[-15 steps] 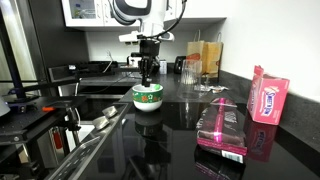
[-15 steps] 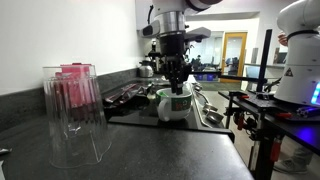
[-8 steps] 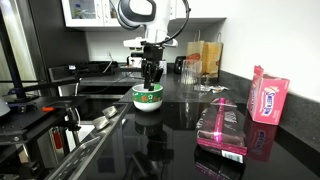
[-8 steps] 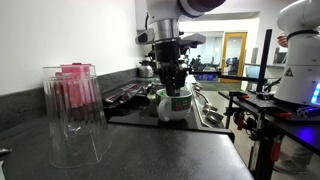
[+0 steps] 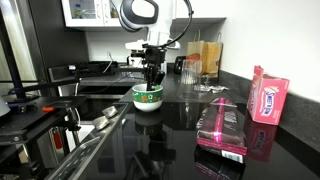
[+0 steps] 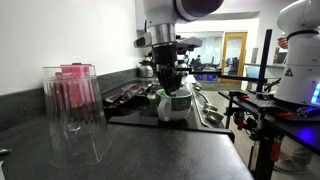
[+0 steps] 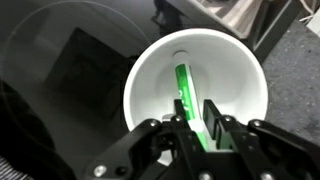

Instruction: Remove the green marker from the white and green mug

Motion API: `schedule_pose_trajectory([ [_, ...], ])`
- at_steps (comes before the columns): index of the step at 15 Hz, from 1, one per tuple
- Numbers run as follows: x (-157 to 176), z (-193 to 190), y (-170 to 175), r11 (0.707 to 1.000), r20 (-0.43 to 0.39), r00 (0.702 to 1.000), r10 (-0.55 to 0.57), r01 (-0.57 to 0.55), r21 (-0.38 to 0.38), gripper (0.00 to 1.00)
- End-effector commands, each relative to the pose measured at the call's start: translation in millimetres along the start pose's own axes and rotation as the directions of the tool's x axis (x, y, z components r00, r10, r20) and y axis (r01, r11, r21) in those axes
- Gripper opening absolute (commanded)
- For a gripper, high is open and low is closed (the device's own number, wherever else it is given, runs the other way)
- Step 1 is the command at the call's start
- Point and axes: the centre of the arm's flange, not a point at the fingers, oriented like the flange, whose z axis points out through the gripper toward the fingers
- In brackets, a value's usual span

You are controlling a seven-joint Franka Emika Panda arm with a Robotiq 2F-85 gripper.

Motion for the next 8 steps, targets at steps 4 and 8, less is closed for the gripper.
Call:
schedule_pose_trajectory([
  [4,3.9,6.3,1.1,0.999,-0.014,1.0,-0.009,0.009,-0.033,0.01],
  [8,0.6,-6.8,0.2,0.999,-0.009,1.0,-0.03,0.029,-0.031,0.05],
])
